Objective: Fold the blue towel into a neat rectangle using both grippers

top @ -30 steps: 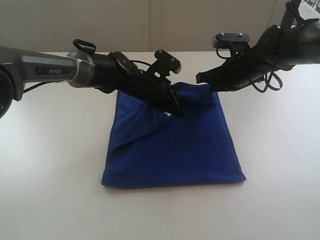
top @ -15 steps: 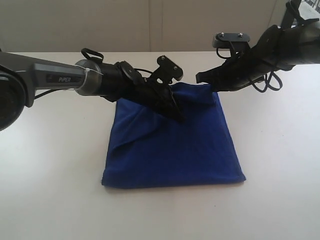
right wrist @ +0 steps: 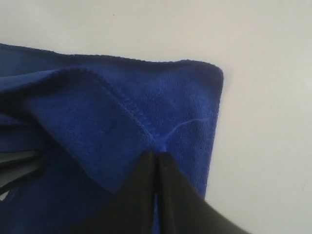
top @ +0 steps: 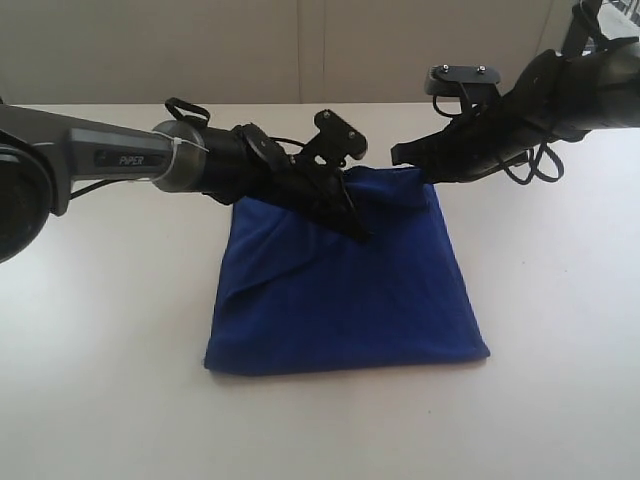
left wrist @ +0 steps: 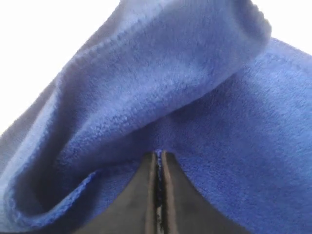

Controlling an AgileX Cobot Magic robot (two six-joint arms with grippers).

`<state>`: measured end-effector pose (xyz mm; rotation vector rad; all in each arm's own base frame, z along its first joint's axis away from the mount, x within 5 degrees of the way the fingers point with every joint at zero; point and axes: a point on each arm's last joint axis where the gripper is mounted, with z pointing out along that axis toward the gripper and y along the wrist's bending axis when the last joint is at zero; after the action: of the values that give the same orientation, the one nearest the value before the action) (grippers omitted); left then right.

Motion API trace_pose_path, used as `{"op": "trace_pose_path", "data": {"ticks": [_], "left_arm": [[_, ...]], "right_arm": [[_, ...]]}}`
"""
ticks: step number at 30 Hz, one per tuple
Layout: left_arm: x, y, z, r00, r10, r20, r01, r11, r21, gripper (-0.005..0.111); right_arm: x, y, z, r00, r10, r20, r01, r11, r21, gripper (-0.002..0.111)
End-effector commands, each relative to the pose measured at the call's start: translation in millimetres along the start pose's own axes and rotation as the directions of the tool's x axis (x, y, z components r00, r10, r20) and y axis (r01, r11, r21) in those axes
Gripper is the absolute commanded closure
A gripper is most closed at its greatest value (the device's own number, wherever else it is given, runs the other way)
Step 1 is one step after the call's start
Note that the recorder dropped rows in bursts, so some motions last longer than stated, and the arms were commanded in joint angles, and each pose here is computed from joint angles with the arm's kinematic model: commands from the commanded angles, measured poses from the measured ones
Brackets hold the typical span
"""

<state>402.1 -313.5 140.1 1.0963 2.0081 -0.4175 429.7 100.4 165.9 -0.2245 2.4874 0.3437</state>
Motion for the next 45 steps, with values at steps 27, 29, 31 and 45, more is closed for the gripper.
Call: {"op": "trace_pose_path", "data": {"ticks": [27, 29, 31, 45], "left_arm": [[-5, 25.9, -27, 0.981, -0.191, -0.02, 0.192, 0.978, 0.082, 0.089], [-5, 26.2, -27, 0.981, -0.191, -0.019, 0.192, 0.978, 0.078, 0.078], [-6, 27.8, -27, 0.981, -0.192, -0.01, 0.192, 0.979, 0.062, 0.07], [-9, 71.3, -64, 0.966, -0.258, 0.014, 0.257, 0.965, 0.048, 0.059]], "right_arm": [[-1, -1, 0, 1.0, 0.009, 0.011, -0.009, 1.0, 0.002, 0.108], [-1, -1, 0, 1.0, 0.009, 0.011, -0.009, 1.0, 0.002, 0.108], [-1, -1, 0, 1.0, 0.009, 0.011, -0.009, 1.0, 0.002, 0.108], [-1, -1, 0, 1.0, 0.009, 0.009, -0.009, 1.0, 0.001, 0.108]]}}
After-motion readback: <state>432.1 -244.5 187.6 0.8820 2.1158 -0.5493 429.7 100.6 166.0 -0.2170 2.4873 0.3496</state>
